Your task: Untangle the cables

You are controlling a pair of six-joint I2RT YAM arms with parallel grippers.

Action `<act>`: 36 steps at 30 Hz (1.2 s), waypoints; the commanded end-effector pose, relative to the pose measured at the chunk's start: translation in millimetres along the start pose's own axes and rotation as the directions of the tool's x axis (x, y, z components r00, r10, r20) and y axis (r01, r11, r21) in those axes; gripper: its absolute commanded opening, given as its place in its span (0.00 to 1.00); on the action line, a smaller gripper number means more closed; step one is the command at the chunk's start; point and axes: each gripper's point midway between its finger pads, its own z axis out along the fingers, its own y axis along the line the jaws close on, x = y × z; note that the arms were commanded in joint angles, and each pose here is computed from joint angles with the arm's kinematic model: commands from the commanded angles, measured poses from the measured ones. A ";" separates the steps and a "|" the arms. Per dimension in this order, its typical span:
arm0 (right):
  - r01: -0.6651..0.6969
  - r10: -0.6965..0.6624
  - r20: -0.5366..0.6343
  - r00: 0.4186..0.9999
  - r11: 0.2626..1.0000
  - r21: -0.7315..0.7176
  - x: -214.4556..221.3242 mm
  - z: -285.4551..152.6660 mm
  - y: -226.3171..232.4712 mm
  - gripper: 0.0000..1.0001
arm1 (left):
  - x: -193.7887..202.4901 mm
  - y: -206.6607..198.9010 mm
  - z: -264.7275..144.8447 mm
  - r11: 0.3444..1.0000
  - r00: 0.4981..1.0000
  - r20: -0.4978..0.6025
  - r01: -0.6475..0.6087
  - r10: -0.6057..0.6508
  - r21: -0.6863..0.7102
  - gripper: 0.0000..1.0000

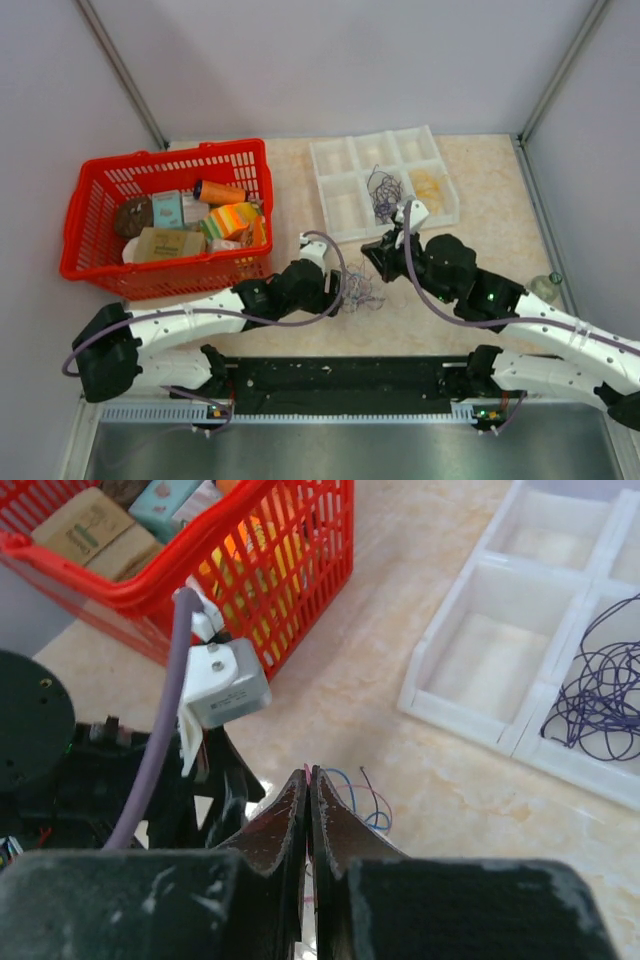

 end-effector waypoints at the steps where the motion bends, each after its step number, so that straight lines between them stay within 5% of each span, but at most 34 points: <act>1: -0.095 0.094 0.014 0.996 0.987 0.128 -31.0 -0.3 -9.8 0.00 | -70.2 -69.7 -31.9 0.947 0.977 0.198 -0.130 0.072 0.295 0.96; 6: -0.274 0.241 0.218 0.946 0.952 0.135 -107.8 -23.2 -10.0 0.00 | -110.5 -67.1 -64.1 0.962 0.975 0.221 -0.092 0.034 0.256 0.98; 13: -0.189 0.203 0.220 0.954 0.979 -0.082 -189.5 -31.4 41.9 0.00 | -144.3 -79.1 -92.5 0.936 0.922 0.387 -0.129 -0.008 0.326 0.99; 18: -0.142 0.190 0.301 0.935 0.975 -0.174 -248.6 -49.5 62.0 0.00 | -145.9 -52.8 -84.7 0.969 0.912 0.405 -0.153 0.063 0.192 0.97; 23: -0.069 0.155 0.473 0.867 0.979 -0.194 -347.2 -88.2 71.2 0.00 | -133.3 -26.9 -80.0 0.989 0.937 0.343 -0.107 0.068 0.098 0.86; 27: -0.057 0.070 0.547 0.834 0.998 -0.042 -390.8 -101.2 49.1 0.00 | -137.8 -16.8 -112.4 0.987 0.907 0.416 -0.124 0.069 0.105 0.85; 30: -0.087 0.021 0.643 0.765 0.994 0.072 -416.9 -129.0 24.4 0.00 | -138.0 -2.5 -135.4 0.989 0.882 0.467 -0.111 0.055 0.092 0.86; 36: -0.096 0.195 0.849 0.492 0.981 -0.170 -485.1 -195.4 49.1 0.00 | -139.6 -1.8 -153.2 0.987 0.876 0.481 -0.107 0.038 0.118 0.90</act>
